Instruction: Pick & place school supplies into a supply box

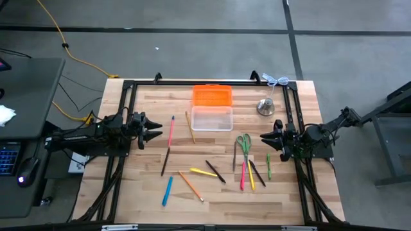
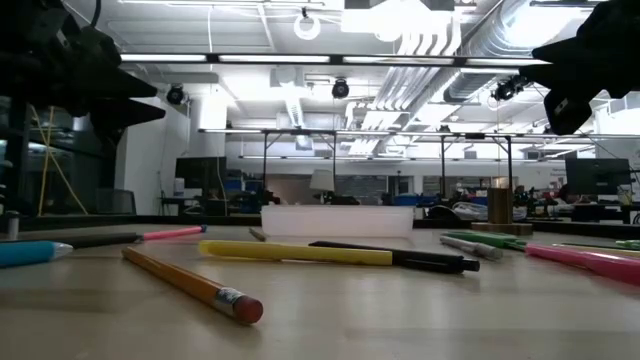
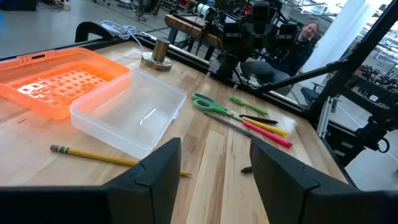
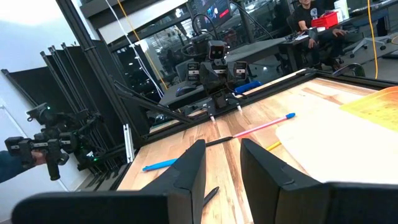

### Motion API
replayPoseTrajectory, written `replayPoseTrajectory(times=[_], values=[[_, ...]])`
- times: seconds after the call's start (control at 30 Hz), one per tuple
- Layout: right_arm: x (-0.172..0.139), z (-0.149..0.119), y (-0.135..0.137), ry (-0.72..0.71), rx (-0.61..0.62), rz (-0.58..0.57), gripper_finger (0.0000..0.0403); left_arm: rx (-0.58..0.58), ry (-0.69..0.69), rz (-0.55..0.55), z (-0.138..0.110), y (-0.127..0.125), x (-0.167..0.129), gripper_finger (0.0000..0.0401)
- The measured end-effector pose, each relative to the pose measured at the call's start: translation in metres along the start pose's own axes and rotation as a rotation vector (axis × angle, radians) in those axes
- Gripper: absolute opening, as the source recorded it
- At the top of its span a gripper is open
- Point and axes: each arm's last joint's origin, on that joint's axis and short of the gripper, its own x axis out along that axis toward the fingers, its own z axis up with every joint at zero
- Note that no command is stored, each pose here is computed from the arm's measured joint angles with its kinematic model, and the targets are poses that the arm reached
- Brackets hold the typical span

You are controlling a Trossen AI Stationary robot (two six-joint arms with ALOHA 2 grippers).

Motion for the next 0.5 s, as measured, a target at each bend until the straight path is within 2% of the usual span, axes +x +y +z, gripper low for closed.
replayPoseTrajectory(times=[0.5], values=[[0.0000,0.0027,0.0010,-0.025,0.015,0.009,0.0078,0.000,0.000,0.000,0.0000,0.0000,0.0000,0.0223]])
